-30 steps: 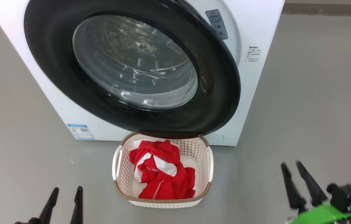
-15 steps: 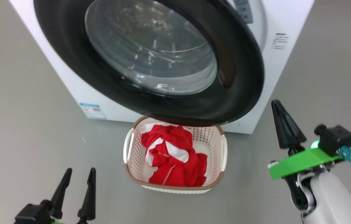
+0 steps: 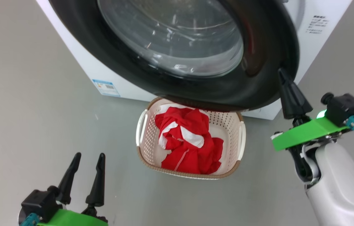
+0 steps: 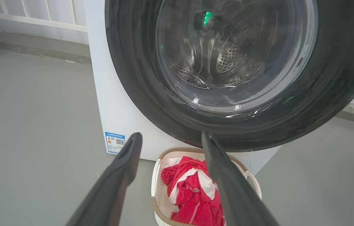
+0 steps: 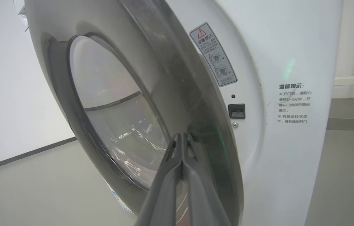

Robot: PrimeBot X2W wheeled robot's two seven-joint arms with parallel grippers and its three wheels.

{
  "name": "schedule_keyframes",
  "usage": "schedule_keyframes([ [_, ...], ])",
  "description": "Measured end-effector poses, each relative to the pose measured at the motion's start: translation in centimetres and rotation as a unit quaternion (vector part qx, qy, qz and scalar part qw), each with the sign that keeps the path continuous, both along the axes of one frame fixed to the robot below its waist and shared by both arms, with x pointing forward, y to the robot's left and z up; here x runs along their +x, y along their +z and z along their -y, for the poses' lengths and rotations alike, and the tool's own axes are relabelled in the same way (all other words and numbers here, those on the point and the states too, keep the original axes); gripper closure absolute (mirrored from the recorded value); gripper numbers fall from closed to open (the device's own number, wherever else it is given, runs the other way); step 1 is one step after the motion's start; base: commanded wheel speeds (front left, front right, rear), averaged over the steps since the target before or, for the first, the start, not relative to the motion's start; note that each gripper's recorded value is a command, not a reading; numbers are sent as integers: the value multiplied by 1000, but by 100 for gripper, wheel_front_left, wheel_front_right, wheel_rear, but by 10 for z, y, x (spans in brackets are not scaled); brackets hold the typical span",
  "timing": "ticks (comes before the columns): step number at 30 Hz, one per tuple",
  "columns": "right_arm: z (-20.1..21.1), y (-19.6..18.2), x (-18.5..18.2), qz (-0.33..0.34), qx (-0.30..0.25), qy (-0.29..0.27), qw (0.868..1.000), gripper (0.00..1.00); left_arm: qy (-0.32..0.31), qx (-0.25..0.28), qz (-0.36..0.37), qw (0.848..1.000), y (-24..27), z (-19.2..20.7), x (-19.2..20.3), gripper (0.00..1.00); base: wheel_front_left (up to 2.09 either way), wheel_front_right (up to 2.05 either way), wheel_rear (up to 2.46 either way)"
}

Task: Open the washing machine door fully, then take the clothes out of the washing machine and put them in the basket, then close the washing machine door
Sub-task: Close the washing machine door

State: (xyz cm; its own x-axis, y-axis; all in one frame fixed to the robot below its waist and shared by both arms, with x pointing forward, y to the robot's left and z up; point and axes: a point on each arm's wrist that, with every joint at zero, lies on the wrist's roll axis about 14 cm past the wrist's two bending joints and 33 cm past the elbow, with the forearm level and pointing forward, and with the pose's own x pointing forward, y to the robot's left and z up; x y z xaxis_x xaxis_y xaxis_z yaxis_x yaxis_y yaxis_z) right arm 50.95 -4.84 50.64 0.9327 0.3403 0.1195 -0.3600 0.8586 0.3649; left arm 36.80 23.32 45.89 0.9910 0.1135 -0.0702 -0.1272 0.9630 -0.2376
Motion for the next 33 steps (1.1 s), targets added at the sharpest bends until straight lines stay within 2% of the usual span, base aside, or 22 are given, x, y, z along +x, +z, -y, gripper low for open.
schedule_keyframes([
  [15,-2,8,51,20,17,-12,1000,100,-8,-4,-7,1000,-7,3,21,0,0,0,0],
  [20,7,17,74,34,34,-33,998,100,-8,-4,-8,1000,-9,3,30,0,0,0,0],
  [28,3,15,83,40,48,-31,998,100,-7,-2,-13,1000,-14,1,35,0,0,0,0],
  [33,-1,20,79,47,28,-21,998,100,-10,-3,-8,1000,-10,2,37,0,0,0,0],
])
